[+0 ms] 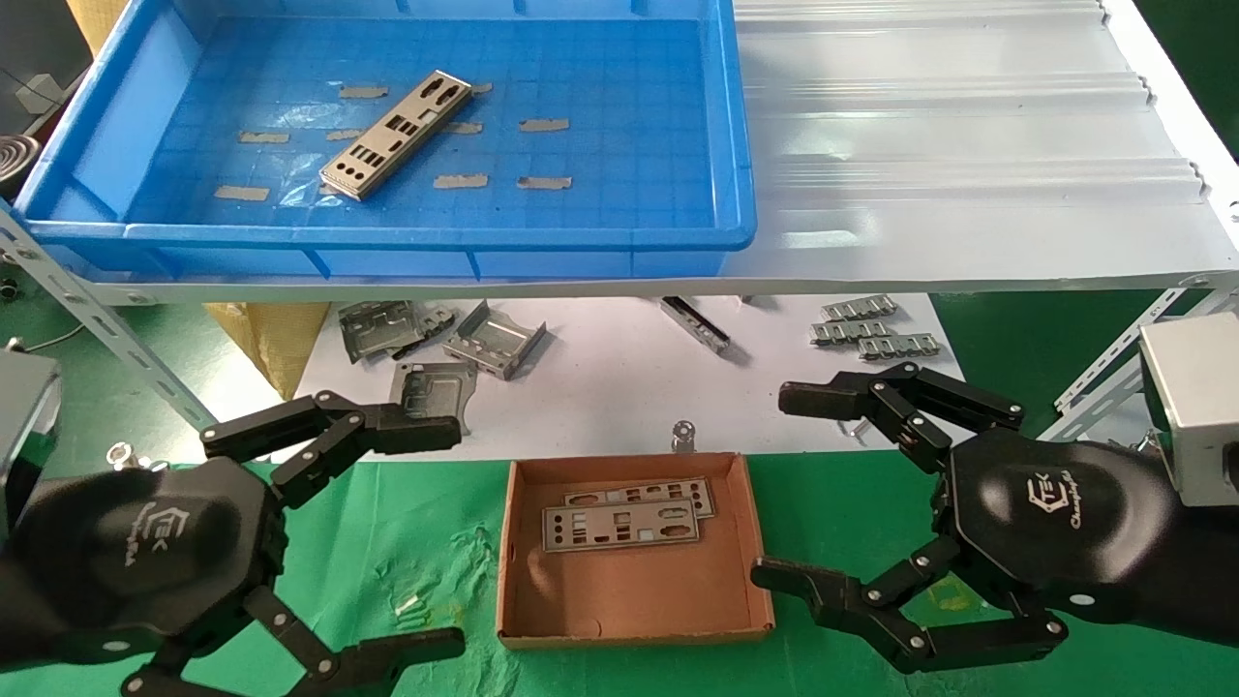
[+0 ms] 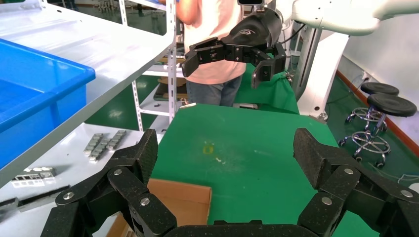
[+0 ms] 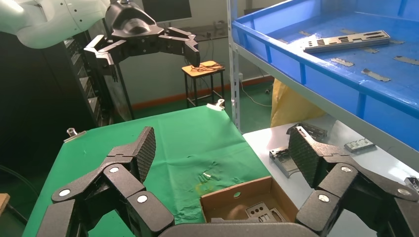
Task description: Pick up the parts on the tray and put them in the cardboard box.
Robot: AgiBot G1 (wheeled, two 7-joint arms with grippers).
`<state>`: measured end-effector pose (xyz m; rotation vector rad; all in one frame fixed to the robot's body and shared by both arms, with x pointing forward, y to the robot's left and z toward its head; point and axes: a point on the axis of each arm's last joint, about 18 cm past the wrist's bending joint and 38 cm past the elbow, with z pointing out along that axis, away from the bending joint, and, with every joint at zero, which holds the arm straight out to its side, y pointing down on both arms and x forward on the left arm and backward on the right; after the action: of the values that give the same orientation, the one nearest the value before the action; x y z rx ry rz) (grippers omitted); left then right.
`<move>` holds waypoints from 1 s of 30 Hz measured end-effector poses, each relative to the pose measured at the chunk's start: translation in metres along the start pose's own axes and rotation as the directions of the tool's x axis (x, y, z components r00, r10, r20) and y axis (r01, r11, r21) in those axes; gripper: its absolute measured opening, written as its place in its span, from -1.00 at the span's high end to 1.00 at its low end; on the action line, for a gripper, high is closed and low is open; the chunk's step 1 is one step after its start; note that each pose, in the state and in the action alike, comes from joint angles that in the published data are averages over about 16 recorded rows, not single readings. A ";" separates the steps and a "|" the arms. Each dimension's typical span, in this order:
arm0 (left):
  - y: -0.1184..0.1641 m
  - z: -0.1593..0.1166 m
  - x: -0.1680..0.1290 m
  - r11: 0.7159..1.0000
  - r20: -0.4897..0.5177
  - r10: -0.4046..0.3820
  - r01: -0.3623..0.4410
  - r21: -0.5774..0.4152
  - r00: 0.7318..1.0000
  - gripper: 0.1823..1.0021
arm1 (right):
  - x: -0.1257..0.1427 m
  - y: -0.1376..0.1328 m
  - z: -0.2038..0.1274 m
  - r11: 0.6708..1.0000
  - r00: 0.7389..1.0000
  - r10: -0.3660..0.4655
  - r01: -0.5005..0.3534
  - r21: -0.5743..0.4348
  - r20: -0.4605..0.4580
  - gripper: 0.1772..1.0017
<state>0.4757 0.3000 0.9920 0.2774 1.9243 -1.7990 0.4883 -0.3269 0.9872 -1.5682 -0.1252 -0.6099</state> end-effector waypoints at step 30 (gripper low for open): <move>0.000 0.000 0.000 1.000 0.000 0.000 0.000 0.000 1.000 -1.00 | 0.000 0.000 0.000 1.000 1.000 0.000 0.000 0.000 0.000 -1.00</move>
<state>0.4757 0.3000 0.9920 0.2774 1.9243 -1.7990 0.4883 -0.3269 0.9872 -1.5682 -0.1252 -0.6099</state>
